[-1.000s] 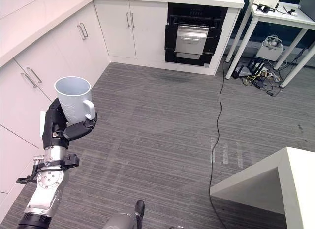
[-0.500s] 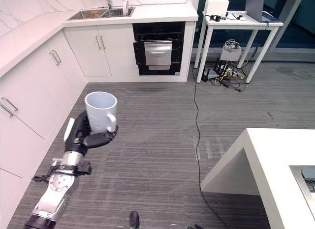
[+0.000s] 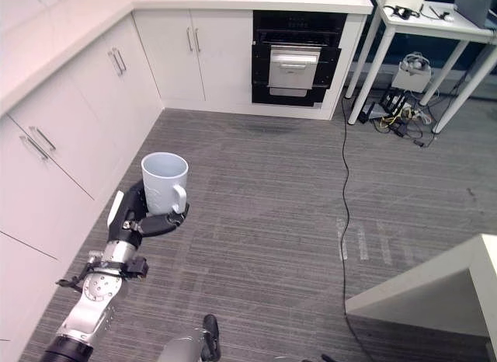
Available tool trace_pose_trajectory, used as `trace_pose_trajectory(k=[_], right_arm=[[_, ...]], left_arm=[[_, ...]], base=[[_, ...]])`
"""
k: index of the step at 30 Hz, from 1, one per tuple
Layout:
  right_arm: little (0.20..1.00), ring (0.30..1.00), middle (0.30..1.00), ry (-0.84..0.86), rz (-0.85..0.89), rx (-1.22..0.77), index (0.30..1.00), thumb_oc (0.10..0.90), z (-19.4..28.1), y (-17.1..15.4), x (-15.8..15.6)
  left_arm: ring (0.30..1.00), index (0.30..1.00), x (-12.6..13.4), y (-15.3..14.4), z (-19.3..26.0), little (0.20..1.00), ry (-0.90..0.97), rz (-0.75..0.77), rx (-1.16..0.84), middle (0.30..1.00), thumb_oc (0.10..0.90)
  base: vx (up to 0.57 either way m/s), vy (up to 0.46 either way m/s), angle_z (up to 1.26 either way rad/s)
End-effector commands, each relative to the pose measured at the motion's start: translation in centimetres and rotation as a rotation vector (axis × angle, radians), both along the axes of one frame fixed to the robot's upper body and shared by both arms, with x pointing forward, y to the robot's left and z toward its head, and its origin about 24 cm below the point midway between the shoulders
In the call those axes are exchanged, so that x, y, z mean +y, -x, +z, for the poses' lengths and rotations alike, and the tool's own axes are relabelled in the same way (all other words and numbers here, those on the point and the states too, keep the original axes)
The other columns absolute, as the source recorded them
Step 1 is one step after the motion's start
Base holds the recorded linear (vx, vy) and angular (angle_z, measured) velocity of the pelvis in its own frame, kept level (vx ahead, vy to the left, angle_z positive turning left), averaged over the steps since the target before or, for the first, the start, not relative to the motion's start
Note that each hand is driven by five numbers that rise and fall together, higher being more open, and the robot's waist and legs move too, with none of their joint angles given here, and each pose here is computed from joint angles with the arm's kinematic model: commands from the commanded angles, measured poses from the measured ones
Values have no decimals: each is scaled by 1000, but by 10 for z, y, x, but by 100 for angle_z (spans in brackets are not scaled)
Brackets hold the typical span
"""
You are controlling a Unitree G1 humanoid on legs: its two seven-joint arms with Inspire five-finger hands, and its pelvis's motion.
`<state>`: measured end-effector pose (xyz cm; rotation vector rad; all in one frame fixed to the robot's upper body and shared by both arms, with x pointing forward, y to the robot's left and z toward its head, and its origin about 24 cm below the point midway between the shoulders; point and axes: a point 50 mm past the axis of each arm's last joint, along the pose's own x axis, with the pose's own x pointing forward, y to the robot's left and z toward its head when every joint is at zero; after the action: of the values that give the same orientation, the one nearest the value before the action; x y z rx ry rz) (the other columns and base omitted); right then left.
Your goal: Place the dishes in the dishwasher.
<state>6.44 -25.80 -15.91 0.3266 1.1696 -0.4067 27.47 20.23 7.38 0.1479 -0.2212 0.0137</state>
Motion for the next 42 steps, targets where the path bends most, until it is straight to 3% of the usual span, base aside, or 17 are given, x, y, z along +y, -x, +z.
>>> trace_pose_trajectory(k=[1, 17, 28, 42], right_arm=[[900, 900, 900, -1, 25, -157, 900, 800, 7, -35, 9], [900, 900, 900, -33, -60, -401, 900, 800, 30, -84, 7], [900, 900, 900, 20, -42, -311, 900, 800, 25, -72, -9], [900, 900, 900, 63, 110, -247, 900, 800, 24, -67, -11]], left_arm=[[300, 300, -14, -6, 70, 300, -15, -77, -365, 300, 400], [300, 300, -19, 0, 66, 300, -114, -145, -354, 300, 400], [300, 300, -22, 7, 64, 300, -47, -126, -337, 300, 400], [300, 300, 3, 8, 54, 300, 16, -41, -318, 300, 400]], base=[[186, 192, 57], [264, -135, 16], [384, -374, -28], [297, 113, -77]])
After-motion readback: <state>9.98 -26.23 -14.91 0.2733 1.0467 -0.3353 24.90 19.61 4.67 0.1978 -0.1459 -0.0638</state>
